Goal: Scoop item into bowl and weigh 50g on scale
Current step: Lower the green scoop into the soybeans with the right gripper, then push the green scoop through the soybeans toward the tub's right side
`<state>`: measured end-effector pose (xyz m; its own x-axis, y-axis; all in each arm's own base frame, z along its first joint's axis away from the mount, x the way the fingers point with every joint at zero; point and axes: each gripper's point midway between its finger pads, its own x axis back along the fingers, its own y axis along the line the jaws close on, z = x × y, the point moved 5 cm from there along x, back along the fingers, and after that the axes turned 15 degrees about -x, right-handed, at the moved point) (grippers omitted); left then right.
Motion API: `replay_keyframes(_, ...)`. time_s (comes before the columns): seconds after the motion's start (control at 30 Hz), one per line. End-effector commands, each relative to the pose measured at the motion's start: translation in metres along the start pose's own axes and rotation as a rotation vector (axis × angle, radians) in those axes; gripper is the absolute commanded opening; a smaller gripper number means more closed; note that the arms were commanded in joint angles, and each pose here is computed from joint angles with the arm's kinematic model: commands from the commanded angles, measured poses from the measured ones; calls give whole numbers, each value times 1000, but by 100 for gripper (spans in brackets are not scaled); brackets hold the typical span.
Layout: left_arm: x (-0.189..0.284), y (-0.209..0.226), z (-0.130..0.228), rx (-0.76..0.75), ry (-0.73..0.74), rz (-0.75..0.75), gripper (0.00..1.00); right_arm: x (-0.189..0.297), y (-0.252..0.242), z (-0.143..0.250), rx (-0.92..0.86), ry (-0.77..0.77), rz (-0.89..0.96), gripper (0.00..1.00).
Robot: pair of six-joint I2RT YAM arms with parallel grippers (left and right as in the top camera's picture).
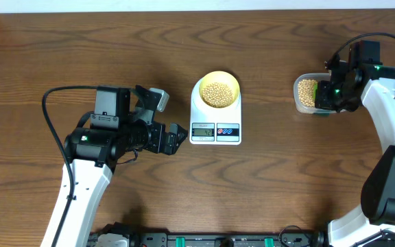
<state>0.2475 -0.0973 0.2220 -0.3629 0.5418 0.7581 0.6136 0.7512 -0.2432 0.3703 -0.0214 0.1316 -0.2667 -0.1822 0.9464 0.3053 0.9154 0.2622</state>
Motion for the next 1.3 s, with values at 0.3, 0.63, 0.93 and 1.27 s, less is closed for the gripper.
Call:
replay_keyframes(0.3,0,-2,-1,-19,-5,17,98,-1,1,3,-133,73,-215,1)
replay_keyframes(0.63,0,-2,-1,-19,-5,17,98,9,-16,-1,-225,86,-323,1)
replay_keyframes(0.93,0,-2,-1,-19,-5,17,98,4,-17,5,-256,123,-386,1)
replay_keyframes(1.27,0,-2,-1,-19,-5,17,98,-3,-33,13,-320,137,-392,1)
